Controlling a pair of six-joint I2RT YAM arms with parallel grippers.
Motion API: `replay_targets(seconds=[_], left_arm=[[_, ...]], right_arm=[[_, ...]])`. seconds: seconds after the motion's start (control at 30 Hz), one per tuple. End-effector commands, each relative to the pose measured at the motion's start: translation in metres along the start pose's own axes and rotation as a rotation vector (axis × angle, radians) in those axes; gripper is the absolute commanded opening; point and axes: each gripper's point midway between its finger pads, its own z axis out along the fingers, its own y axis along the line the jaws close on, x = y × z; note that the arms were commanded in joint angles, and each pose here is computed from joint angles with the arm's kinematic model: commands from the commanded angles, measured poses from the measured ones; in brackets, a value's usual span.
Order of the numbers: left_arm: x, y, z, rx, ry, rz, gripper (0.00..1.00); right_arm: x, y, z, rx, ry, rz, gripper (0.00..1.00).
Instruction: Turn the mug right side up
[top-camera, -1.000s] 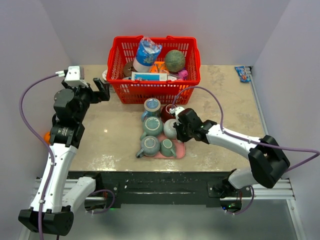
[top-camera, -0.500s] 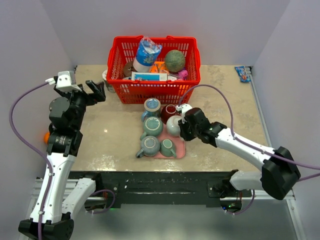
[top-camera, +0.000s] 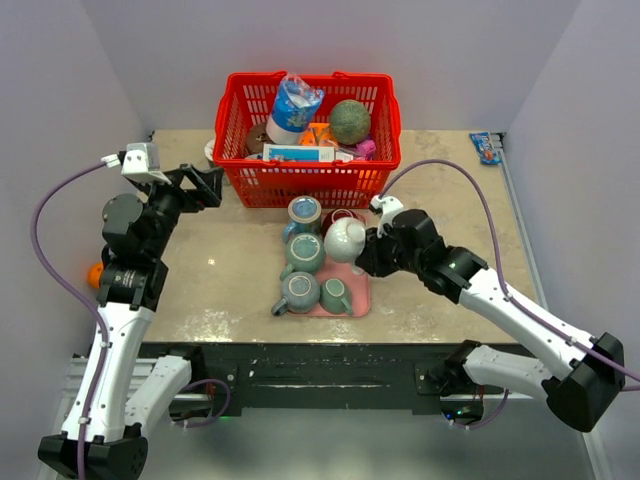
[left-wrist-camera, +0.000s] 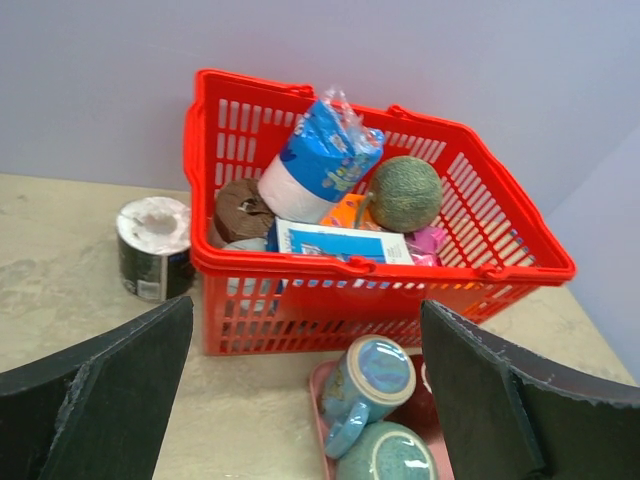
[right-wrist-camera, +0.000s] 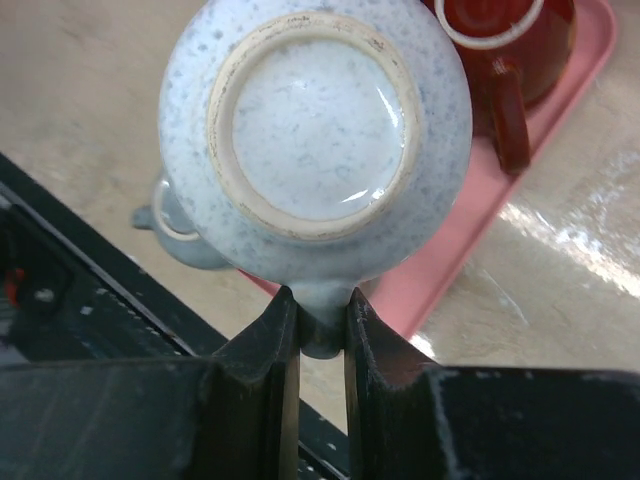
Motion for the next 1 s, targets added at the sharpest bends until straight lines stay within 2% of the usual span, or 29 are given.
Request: replay_targets(seconds=[0.0,0.33,0.43,0.6,0.8,0.97], left_arm=[[0.0,-0.024,0.003,0.136,-0.007,-0.063,0.99],[0.012,-0.095,-0.019,0.582,0.024,-0.147,0.98],[0.018,-0.118,-0.04,0.739,0.048,-0.218,0.98],[0.024,-0.153,-0.068,0.932,0.015,-0.276,0.98],[0.033,-0.18,-0.068,1.009,0.035,-0.371,0.99],[0.035,-0.176,-0.054,0.972,0.034,-0.52,0.99]], right_arm=[[-0.117,0.068,-0.057,-0.263,-0.348,0.073,0.0],[-0.218,0.115,-0.117,-0.44,-0.609,0.138,0.0],[-0.233,0.125,-0.128,-0.49,-0.646,0.162,0.0],[-0.25,0.137,-0.135,-0.558,-0.68,0.205,0.0],[-0.255,0.141,-0.135,-0.591,-0.681,0.247,0.0],[-0.251,0.14,-0.131,-0.597,-0.683,0.246,0.0]])
